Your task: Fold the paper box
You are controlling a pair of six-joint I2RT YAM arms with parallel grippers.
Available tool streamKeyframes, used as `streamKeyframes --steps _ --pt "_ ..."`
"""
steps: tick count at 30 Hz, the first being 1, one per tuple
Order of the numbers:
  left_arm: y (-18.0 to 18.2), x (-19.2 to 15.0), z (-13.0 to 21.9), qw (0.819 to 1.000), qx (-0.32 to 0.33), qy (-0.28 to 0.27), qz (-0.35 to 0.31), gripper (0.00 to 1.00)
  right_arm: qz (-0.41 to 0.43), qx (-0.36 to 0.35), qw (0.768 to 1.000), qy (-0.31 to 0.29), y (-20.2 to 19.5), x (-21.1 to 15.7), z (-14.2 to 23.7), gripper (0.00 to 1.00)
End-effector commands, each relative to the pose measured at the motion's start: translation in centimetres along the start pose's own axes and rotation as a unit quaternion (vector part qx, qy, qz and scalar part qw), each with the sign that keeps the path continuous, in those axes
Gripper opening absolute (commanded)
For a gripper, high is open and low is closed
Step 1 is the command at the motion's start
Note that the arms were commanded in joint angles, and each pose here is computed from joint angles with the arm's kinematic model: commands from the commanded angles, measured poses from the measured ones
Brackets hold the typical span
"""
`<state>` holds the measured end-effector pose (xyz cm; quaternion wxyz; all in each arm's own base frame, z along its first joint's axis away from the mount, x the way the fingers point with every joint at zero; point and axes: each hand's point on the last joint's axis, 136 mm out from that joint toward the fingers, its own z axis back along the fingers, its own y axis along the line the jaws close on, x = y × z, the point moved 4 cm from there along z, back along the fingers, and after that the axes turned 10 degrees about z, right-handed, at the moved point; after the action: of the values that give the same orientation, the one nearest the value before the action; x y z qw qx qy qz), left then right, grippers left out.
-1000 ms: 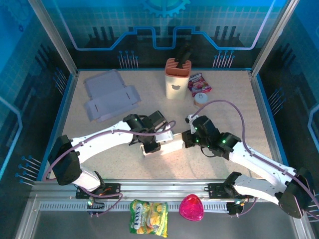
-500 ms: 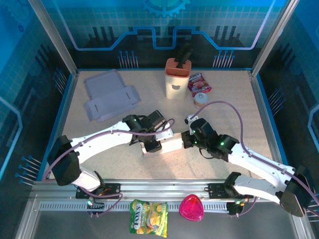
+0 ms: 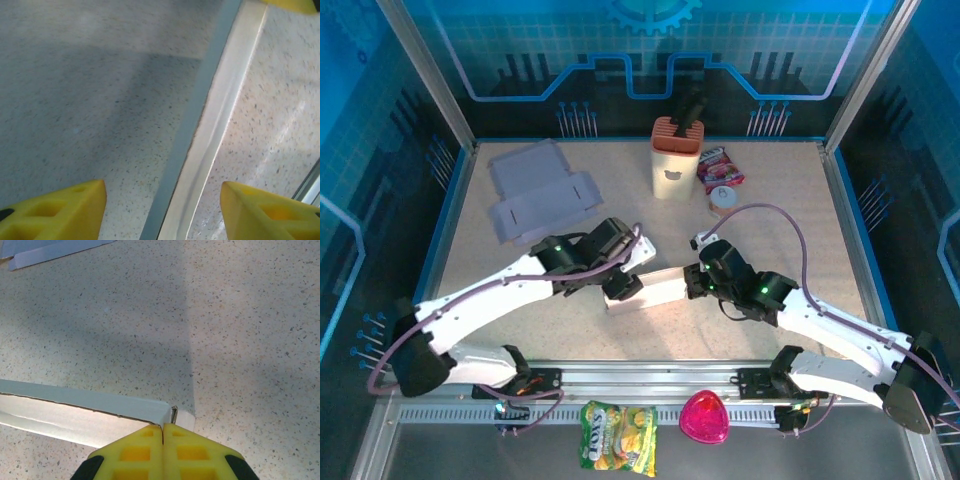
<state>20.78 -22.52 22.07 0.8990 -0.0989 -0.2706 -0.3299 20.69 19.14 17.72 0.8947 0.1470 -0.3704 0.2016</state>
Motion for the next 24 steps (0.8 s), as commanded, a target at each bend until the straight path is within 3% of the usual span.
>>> streamKeyframes --steps 1,7,10,24 --pt "2.3 -0.8 2.0 0.988 0.068 -0.023 0.136 0.57 0.0 -0.014 0.999 0.031 0.1 -1.0 0.0 0.0" --pt "3.4 -5.7 3.4 0.955 0.104 0.024 0.276 0.46 -0.003 -0.02 0.999 0.038 0.4 -0.8 0.0 0.0" --pt "3.0 -7.0 3.4 0.946 0.084 0.027 0.311 0.45 -0.007 -0.023 0.999 0.042 0.5 -0.8 0.0 0.0" --pt "2.3 -6.6 2.2 0.952 0.051 0.004 0.301 0.4 -0.009 -0.024 0.999 0.047 0.6 -0.6 0.2 0.0"
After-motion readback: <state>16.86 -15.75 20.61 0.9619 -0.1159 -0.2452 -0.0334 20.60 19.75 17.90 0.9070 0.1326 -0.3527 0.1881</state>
